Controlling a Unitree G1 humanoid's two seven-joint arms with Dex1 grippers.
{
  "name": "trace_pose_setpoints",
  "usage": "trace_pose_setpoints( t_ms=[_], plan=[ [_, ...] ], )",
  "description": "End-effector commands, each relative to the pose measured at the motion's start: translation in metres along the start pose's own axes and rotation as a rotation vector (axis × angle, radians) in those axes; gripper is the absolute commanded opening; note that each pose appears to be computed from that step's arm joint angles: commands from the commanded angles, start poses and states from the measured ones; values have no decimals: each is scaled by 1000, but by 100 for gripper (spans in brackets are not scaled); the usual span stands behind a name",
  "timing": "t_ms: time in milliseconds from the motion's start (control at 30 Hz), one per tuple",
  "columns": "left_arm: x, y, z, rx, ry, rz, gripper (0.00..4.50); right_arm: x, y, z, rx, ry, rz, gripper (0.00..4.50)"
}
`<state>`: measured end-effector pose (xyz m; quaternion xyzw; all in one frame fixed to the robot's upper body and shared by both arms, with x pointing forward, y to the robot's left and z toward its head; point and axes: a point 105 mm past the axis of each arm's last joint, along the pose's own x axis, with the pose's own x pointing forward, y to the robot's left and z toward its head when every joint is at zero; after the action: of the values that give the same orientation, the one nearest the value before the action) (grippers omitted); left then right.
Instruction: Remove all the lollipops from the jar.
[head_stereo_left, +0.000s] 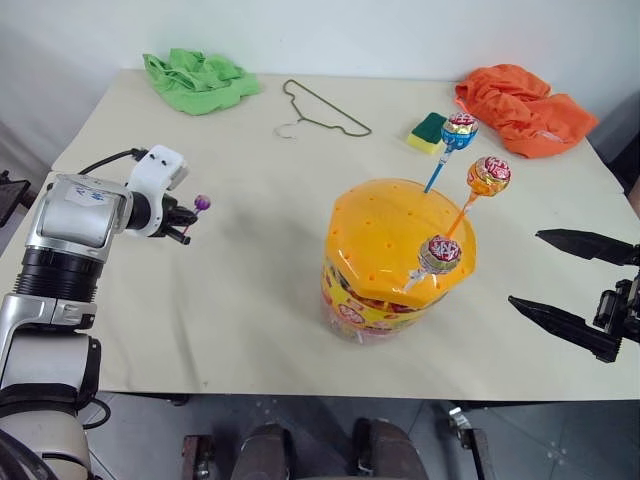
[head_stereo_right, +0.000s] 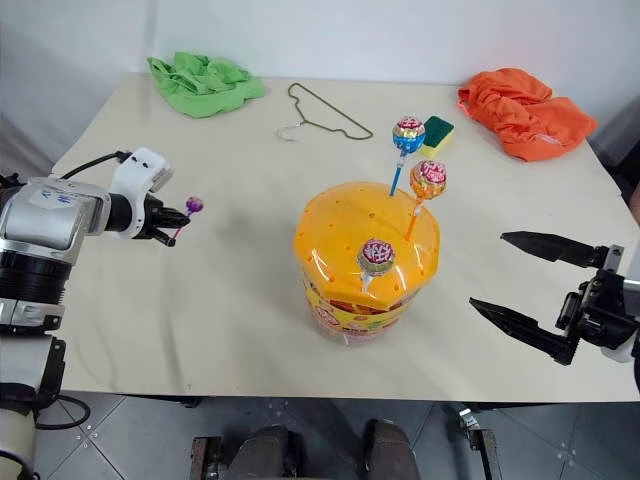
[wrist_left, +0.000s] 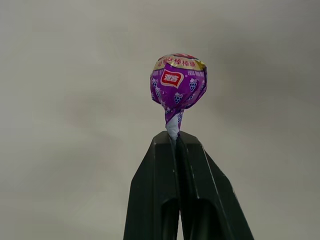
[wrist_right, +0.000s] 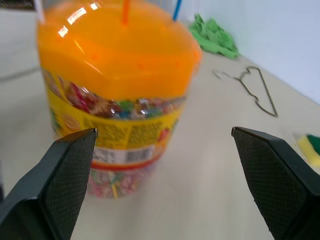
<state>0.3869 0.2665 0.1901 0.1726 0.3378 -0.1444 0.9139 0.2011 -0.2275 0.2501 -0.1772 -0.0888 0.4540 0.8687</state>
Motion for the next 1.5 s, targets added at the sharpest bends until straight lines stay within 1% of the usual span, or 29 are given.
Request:
trace_pose_setpoints(
  t_ms=[33,133,267,367,533,633,767,800,833,900,1000,1100,1200,1233,1300,1333,1367,1467,1500],
  plan=[
    [-8,18,-14,-13,98,101,2,-1,-6,10,-53,-18,-34,450],
    [-10,22,-28,-19,183,125,2,2,-7,9,-51,-21,-45,450],
    [-15,27,-34,-66,236,152,2,3,-11,8,-56,-17,-57,450],
    [-20,28,-31,-74,238,157,66,3,-13,9,-62,-15,-62,450],
    [-37,21,-10,-42,186,117,215,1,-17,12,-74,-10,-64,450],
    [-59,9,14,-15,76,-5,308,1,-14,15,-59,-11,-51,450],
    [-78,7,34,35,-32,-70,432,1,-11,18,-64,-8,-48,450],
    [-80,6,40,50,-65,-85,447,2,-11,19,-65,-9,-48,450],
    [-83,3,50,73,-123,-115,447,3,-8,21,-64,-13,-43,450],
    [-87,-3,62,108,-194,-168,447,5,-4,23,-62,-16,-33,450],
    [-92,-28,78,231,-337,-329,447,11,4,31,-70,-30,-23,450],
    [-90,-49,84,297,-436,-465,447,19,15,36,-69,-37,-14,450],
    [-96,-65,94,343,-596,-581,447,24,23,38,-61,-33,-7,450],
    [-98,-70,95,354,-648,-633,447,27,27,39,-52,-30,0,450],
    [-106,-83,96,387,-796,-778,447,37,39,38,-25,-19,20,450],
    [-109,-86,96,399,-839,-818,447,40,42,38,-15,-16,25,450],
    [-109,-87,94,416,-863,-851,447,43,45,39,-8,-16,32,450],
    [-120,-96,81,496,-964,-1047,447,55,56,39,7,-20,58,450],
    [-122,-96,77,507,-975,-1095,447,59,60,40,11,-24,73,450]
  ],
)
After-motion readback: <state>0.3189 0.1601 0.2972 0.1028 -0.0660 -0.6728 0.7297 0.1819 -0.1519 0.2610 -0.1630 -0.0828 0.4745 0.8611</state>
